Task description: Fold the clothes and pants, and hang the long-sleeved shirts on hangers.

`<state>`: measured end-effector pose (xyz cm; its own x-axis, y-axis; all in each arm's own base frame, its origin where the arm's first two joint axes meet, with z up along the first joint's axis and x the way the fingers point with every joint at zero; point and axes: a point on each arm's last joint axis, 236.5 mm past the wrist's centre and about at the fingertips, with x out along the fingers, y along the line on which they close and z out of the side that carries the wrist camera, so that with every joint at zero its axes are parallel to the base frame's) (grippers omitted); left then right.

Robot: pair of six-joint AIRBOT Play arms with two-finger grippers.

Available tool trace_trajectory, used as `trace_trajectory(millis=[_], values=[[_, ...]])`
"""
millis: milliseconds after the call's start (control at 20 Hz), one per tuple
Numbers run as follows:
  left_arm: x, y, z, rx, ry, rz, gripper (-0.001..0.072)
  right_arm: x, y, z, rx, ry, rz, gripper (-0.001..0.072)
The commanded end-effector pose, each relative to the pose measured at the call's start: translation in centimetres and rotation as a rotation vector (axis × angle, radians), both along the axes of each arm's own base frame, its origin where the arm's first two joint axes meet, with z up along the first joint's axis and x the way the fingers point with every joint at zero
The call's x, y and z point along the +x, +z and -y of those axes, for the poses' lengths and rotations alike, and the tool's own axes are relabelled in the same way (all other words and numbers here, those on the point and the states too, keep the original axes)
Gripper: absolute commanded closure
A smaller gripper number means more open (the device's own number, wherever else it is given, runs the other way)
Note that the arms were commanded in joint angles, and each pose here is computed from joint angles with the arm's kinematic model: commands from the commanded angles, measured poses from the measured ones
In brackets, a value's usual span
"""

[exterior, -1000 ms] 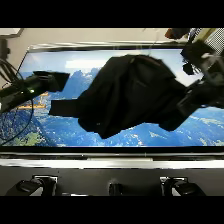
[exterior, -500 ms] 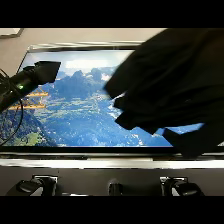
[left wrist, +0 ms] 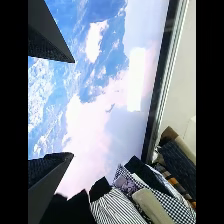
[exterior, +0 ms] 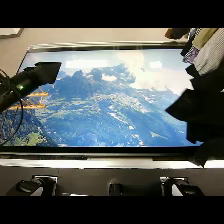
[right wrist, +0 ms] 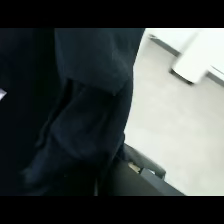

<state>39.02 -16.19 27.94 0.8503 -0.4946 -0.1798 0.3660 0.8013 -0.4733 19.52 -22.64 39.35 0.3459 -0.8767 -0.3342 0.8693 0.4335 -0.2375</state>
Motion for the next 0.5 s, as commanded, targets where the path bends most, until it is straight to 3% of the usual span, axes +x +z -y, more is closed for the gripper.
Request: trace_trajectory(millis=[0,450], values=[[0.0,0.0,0.0,0.001,-0.001,-0.002,0.0073,0.3,2.8,3.9,-0.015,-0.101,0.139,0.0688],[0.0,-0.1,0.0,0.002,-0.001,-0.004,0.0074,1.7,10.0,7.9,-0.225,-0.171,0.353,0.0688]])
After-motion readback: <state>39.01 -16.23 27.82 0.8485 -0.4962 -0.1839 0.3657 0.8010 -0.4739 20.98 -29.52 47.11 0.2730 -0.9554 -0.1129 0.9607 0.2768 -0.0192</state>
